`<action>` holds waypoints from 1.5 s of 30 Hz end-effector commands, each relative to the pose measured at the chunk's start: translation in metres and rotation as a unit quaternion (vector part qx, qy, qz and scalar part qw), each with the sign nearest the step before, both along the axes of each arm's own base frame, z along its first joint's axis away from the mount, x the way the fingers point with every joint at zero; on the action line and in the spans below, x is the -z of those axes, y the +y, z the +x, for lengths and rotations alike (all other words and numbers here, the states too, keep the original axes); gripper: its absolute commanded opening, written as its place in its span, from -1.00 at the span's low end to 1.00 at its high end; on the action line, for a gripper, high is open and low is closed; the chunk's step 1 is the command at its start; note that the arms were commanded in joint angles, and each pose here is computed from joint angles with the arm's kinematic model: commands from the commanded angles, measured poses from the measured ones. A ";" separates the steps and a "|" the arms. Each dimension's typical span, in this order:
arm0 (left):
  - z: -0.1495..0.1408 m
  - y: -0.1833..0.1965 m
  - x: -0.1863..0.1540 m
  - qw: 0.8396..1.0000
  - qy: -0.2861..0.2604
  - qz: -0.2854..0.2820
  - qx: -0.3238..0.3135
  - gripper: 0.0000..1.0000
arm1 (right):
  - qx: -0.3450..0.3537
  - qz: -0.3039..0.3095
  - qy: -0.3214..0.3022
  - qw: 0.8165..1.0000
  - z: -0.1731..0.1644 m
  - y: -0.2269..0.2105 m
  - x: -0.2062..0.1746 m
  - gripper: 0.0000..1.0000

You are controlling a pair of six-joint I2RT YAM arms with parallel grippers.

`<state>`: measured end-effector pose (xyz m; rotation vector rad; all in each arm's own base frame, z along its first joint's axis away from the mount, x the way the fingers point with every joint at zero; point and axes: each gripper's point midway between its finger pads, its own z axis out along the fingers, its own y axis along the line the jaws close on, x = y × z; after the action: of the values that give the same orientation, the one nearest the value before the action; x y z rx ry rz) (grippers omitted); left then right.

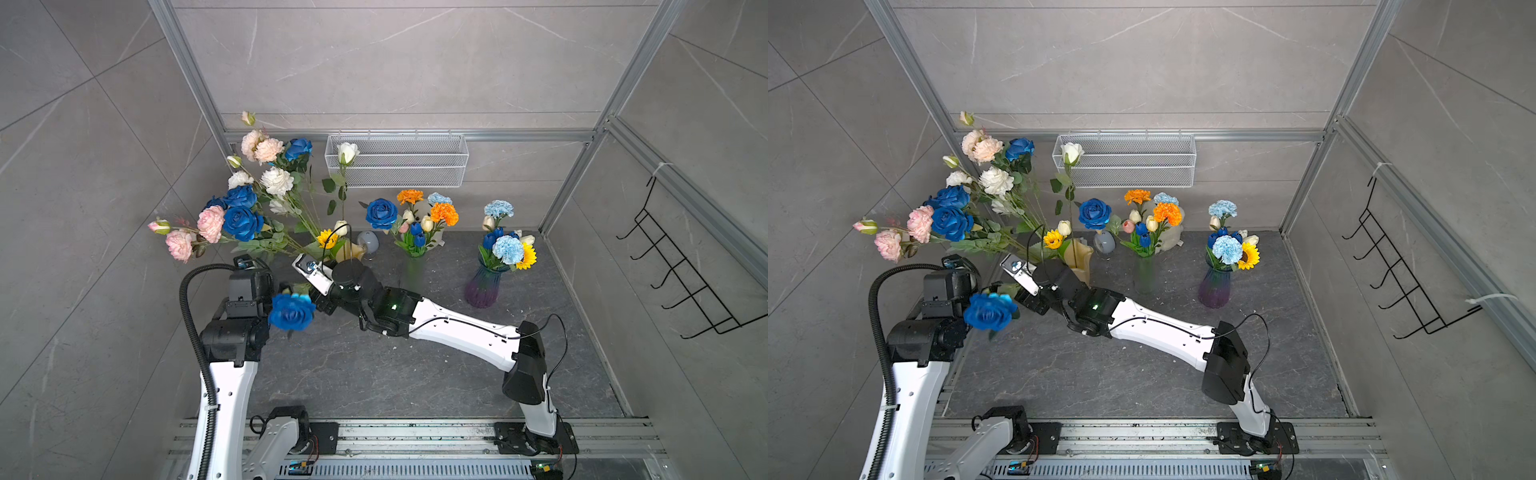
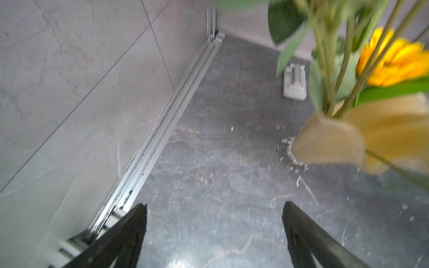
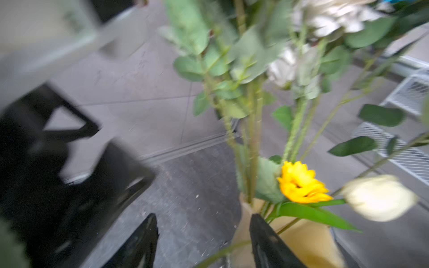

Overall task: Pick out blue flowers from the vase
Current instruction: Pick up the flower from the vase.

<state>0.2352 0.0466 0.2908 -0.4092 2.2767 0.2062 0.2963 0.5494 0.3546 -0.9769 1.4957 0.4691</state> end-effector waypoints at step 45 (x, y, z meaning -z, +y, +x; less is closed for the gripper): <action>-0.024 -0.131 -0.155 0.892 -0.235 -0.142 0.360 0.84 | -0.033 0.140 -0.069 0.987 -0.034 -0.032 -0.194 -1.00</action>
<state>0.2082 -0.0623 0.4056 0.0978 1.9662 -0.4581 0.2628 0.5100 0.5741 -0.7745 1.1509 0.6392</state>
